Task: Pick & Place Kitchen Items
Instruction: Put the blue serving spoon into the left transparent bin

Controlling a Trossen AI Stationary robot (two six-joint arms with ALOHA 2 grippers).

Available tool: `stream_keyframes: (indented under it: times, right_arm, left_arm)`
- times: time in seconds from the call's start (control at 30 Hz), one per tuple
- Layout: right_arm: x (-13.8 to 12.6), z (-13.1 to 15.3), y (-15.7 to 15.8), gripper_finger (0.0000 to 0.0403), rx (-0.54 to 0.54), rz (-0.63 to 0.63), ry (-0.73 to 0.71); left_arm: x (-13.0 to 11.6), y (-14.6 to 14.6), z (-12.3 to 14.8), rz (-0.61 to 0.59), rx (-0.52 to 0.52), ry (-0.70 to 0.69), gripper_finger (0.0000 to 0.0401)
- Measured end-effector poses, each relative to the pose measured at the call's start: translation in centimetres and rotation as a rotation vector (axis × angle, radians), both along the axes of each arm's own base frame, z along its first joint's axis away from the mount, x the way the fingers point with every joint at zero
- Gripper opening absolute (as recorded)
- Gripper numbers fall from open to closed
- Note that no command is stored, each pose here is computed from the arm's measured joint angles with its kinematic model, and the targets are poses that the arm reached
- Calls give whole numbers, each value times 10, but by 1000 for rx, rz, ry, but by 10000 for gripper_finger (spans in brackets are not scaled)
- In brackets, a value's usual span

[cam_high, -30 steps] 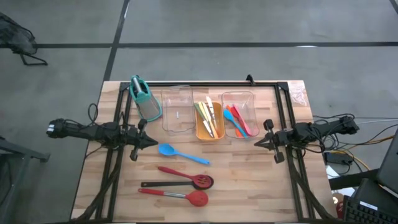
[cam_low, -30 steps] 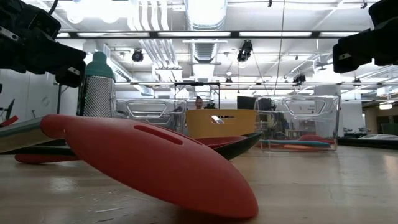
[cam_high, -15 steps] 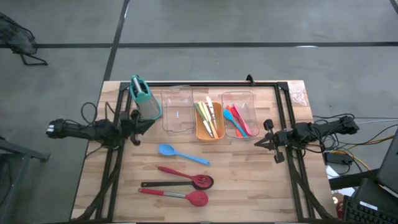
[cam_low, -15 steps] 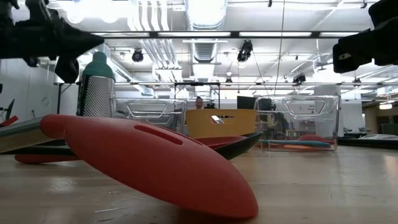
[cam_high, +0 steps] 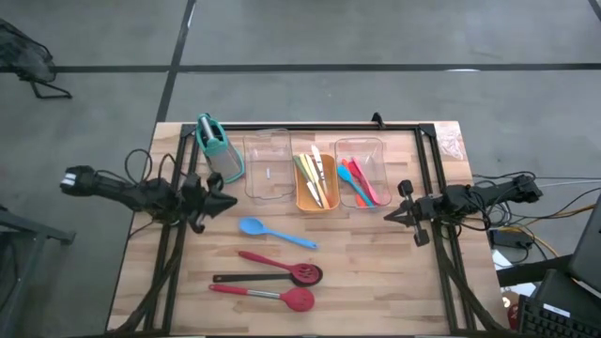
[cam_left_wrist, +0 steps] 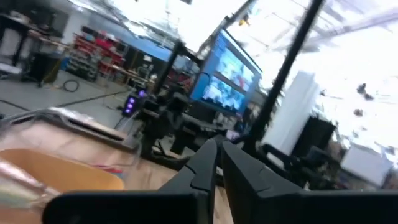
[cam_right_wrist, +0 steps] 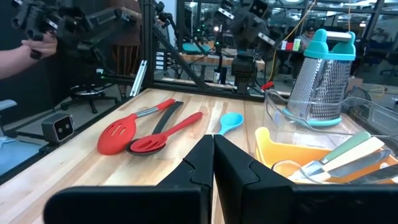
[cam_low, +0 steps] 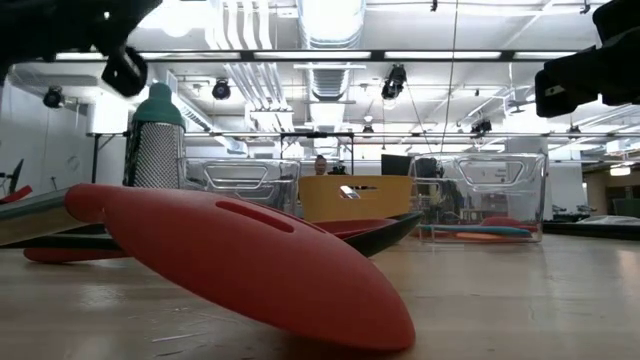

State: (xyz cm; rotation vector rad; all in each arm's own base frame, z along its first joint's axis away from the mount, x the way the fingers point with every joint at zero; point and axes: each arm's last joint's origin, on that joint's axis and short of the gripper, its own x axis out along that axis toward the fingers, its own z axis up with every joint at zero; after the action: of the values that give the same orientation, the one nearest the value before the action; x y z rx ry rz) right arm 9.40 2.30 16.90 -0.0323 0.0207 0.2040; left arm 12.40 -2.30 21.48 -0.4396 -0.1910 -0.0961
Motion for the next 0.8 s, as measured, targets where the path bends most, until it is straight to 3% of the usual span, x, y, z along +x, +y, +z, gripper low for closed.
stream_keyframes:
  times: [0.3,0.5,0.8]
  right_arm:
    - [0,0,0,9,0,0,0]
    - [0,0,0,9,0,0,0]
    - [0,0,0,9,0,0,1]
  left_arm:
    - [39,-22,23,-49,225,132,66]
    - [65,-31,28,-52,258,228,73]
    - [101,-49,24,-26,383,644,110]
